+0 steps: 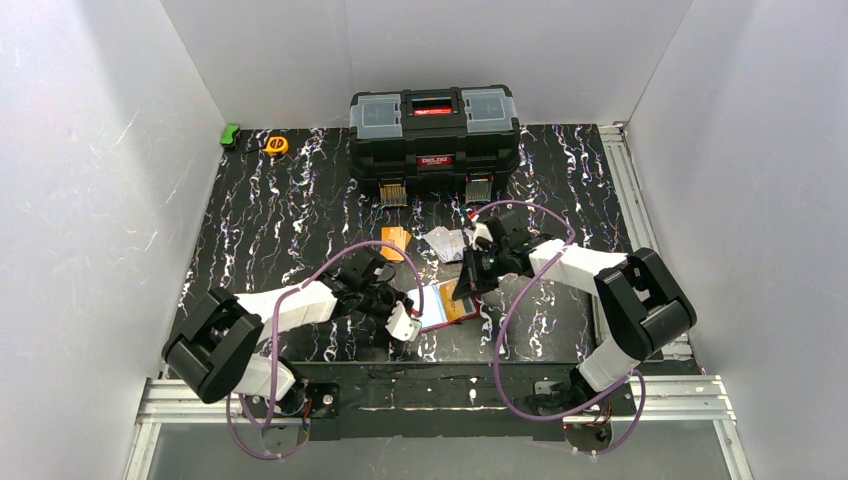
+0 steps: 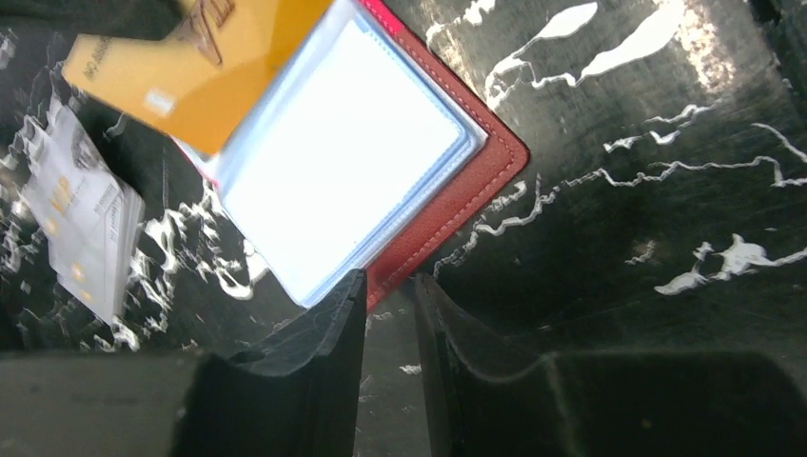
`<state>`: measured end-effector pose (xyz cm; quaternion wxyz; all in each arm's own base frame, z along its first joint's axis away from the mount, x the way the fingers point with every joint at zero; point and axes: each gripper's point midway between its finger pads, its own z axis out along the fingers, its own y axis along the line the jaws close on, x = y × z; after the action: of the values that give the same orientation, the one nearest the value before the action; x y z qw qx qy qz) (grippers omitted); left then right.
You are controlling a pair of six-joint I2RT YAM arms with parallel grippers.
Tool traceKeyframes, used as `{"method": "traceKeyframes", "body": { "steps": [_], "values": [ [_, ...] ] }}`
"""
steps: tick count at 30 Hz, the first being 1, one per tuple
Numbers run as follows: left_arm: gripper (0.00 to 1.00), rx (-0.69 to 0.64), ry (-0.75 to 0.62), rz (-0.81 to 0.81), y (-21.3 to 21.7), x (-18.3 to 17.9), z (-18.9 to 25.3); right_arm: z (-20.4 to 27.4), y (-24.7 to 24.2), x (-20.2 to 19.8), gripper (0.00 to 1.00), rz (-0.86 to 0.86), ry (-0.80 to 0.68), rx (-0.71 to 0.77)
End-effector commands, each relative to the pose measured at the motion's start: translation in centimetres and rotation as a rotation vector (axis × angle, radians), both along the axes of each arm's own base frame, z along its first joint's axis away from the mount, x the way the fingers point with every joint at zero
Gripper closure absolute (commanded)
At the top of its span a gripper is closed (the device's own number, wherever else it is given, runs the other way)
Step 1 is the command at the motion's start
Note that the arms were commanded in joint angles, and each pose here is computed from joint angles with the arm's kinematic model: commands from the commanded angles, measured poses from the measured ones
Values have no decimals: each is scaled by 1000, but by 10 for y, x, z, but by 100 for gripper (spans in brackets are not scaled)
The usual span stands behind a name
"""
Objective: Put the credit cards into the card holder
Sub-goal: Insert the credit card into the card holder.
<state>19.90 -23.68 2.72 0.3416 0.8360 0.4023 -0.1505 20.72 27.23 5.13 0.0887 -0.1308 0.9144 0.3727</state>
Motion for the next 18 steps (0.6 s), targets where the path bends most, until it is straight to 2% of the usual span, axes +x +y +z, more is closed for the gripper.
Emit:
{"method": "traceKeyframes", "body": {
  "steps": [1, 11, 18],
  "values": [
    [73, -20, -31, -98, -10, -1, -1, 16, 6, 13, 99, -33, -53, 92],
    [74, 6, -21, -123, -4, -9, -9, -4, 3, 21, 99, -147, -36, 137],
    [75, 6, -14, -165, -1, -18, -12, -1, -7, 33, 99, -239, -14, 225]
  ]
}}
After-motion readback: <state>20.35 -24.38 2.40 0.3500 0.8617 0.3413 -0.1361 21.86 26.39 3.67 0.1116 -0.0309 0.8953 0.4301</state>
